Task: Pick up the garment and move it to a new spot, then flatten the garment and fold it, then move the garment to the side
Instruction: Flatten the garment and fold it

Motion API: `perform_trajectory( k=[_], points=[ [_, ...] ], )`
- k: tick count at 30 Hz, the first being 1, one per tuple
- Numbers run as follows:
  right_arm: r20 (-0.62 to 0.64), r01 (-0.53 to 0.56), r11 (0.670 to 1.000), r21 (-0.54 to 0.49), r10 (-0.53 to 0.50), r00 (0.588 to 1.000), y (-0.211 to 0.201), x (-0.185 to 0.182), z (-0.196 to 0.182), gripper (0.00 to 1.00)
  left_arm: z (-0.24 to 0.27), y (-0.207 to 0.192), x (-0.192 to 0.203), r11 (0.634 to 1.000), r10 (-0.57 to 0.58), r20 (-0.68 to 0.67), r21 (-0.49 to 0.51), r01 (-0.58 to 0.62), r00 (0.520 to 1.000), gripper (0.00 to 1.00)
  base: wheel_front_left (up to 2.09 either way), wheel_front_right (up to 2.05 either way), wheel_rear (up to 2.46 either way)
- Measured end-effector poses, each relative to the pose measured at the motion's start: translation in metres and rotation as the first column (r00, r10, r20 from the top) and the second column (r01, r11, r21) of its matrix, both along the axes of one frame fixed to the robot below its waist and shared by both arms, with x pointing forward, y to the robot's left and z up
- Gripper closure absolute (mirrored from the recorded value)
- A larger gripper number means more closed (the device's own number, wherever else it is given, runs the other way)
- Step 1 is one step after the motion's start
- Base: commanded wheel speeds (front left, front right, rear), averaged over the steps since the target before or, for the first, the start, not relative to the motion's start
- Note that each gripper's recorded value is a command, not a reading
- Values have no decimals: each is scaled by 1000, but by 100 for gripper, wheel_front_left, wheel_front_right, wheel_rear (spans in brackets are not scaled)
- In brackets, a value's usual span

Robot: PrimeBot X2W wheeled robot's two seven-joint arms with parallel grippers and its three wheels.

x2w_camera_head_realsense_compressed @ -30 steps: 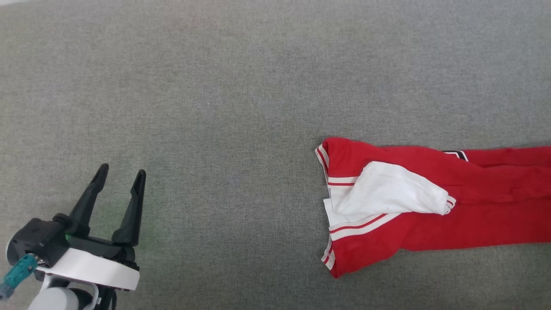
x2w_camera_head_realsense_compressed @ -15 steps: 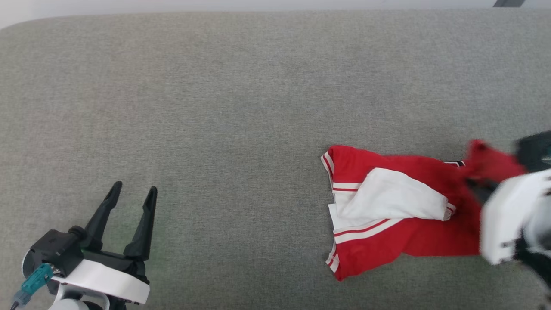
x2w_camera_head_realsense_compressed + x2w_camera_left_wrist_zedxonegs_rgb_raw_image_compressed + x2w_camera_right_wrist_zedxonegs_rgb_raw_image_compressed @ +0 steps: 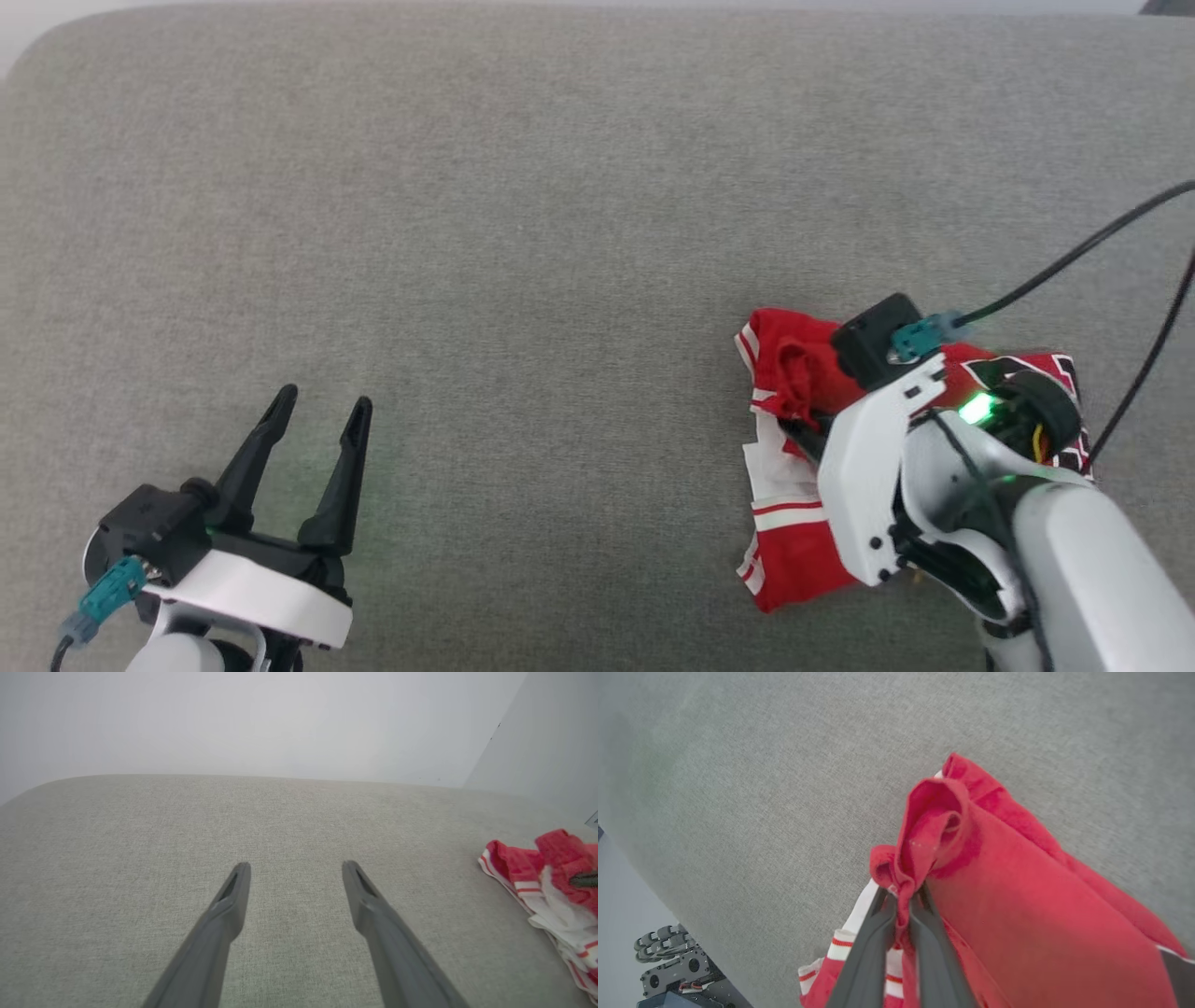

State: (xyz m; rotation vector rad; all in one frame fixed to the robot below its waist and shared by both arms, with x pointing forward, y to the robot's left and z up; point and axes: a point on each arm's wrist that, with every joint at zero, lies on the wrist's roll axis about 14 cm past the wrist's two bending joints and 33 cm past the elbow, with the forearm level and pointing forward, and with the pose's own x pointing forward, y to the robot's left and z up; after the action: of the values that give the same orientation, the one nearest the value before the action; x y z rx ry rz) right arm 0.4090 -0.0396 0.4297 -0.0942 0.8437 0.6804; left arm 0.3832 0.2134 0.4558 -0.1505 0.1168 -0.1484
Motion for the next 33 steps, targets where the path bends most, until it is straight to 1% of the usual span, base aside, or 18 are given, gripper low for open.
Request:
perform_trajectory(
  k=[4, 7, 8, 9, 10, 11, 15, 18, 23, 26, 28, 30, 33],
  points=[
    [-42, -7, 1000, -7, 6, 999, 4, -1, -21, 100, -1, 3, 0, 1000, 12, -5, -1, -12, 1000, 0, 0, 0, 0],
    [-44, -1, 1000, -5, 1, 999, 5, 2, -27, 100, 0, 5, 0, 1000, 21, -2, 1, -21, 1000, 0, 0, 0, 0],
    [-44, 1, 1000, -1, -1, 999, 6, 2, -28, 79, 0, 6, 0, 1000, 23, -1, 2, -23, 1000, 0, 0, 0, 0],
    [-45, 1, 1000, 11, -1, 999, 7, 1, -27, 52, 1, 6, 0, 1000, 24, 1, 2, -24, 1000, 0, 0, 0, 0],
    [-37, 12, 999, 36, -10, 999, 9, 2, -24, 8, 2, 7, 0, 1000, 25, 3, 2, -25, 1000, 0, 0, 0, 0],
    [-26, 22, 998, 55, -21, 999, 10, 4, -20, 0, 3, 7, -1, 1000, 26, 6, 1, -26, 1000, 0, 0, 0, 0],
    [13, 41, 996, 85, -42, 999, 7, 7, -7, 0, 6, 7, -2, 1000, 26, 16, 2, -26, 1000, 0, 0, 0, 0],
    [77, 75, 989, 131, -85, 993, -1, 16, 15, 0, 9, 5, -4, 1000, 22, 26, -1, -22, 999, 0, 0, 0, 0],
    [168, 162, 971, 176, -192, 967, -36, 29, 41, 0, 13, -2, -4, 1000, 2, 41, -10, -2, 999, 0, 0, 0, 0],
    [215, 218, 951, 218, -265, 940, -56, 33, 50, 0, 13, -9, -5, 1000, -12, 42, -21, 13, 999, 0, 0, 0, 0],
    [227, 270, 930, 250, -328, 917, -73, 33, 50, 0, 15, -15, -4, 999, -19, 48, -45, 21, 999, 0, 0, 0, 0],
    [260, 316, 906, 280, -389, 884, -91, 34, 51, 0, 17, -20, -3, 997, -21, 50, -76, 24, 999, 0, 0, 0, 0],
    [349, 346, 887, 304, -442, 826, -115, 35, 56, 0, 16, -21, -3, 996, -21, 47, -91, 25, 999, 0, 0, 0, 0]
  ],
)
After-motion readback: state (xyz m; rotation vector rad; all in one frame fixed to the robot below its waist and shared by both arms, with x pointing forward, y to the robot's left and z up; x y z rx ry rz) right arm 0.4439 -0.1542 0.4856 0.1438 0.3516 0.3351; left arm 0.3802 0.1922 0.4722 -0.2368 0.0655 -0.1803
